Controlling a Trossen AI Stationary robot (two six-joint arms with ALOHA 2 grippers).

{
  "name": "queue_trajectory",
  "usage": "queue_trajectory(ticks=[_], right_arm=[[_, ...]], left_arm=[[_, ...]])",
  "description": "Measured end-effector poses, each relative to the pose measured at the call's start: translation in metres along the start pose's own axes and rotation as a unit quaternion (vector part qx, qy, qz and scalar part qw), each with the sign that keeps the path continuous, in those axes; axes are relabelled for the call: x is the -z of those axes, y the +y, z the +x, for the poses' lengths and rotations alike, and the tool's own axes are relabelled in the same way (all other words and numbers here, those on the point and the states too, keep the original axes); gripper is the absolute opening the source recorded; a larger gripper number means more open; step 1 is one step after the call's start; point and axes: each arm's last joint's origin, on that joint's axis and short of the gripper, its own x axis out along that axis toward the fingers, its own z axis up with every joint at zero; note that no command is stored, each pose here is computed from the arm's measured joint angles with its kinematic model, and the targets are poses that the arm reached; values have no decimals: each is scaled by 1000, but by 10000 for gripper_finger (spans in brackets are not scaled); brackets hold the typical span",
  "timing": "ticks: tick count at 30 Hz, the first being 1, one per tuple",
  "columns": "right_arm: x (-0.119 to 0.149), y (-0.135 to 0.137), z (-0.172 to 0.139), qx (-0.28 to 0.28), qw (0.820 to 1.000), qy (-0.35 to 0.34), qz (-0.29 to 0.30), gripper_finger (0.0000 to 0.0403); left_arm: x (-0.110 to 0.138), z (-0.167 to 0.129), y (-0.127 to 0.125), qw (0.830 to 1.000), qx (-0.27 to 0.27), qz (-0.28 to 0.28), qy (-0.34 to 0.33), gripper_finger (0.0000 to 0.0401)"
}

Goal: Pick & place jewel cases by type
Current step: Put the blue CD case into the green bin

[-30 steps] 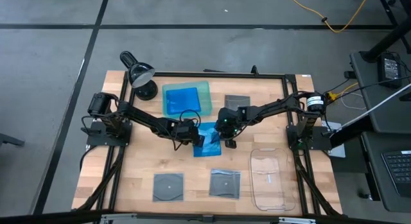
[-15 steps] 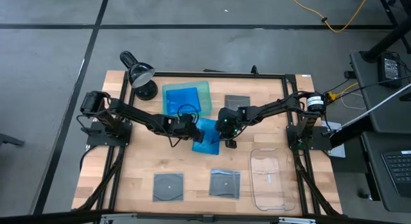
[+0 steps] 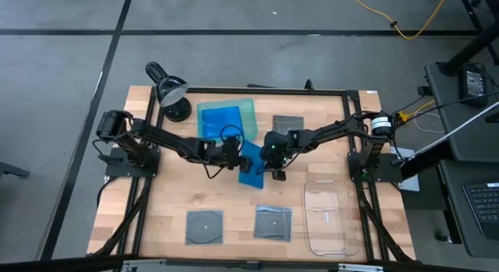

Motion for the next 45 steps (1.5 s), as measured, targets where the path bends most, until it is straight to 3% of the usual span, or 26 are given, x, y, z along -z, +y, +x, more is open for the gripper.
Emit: queue_trajectory(ticks=[9,22,32,39,45], right_arm=[[0,0,0,-2,1000,0,4,10],[0,0,0,0,1000,1,9,10],[-4,2,-17,52,999,-4,5,10],[-6,3,-34,87,996,-2,7,10],[-12,8,-52,99,995,-25,4,10]], left_arm=[[-8,5,10,999,-28,14,15,144],[-10,7,11,999,-28,19,21,45],[-12,0,9,999,-20,26,18,26],[-22,-24,0,998,9,57,-8,25],[-30,-61,-14,985,46,149,-69,25]])
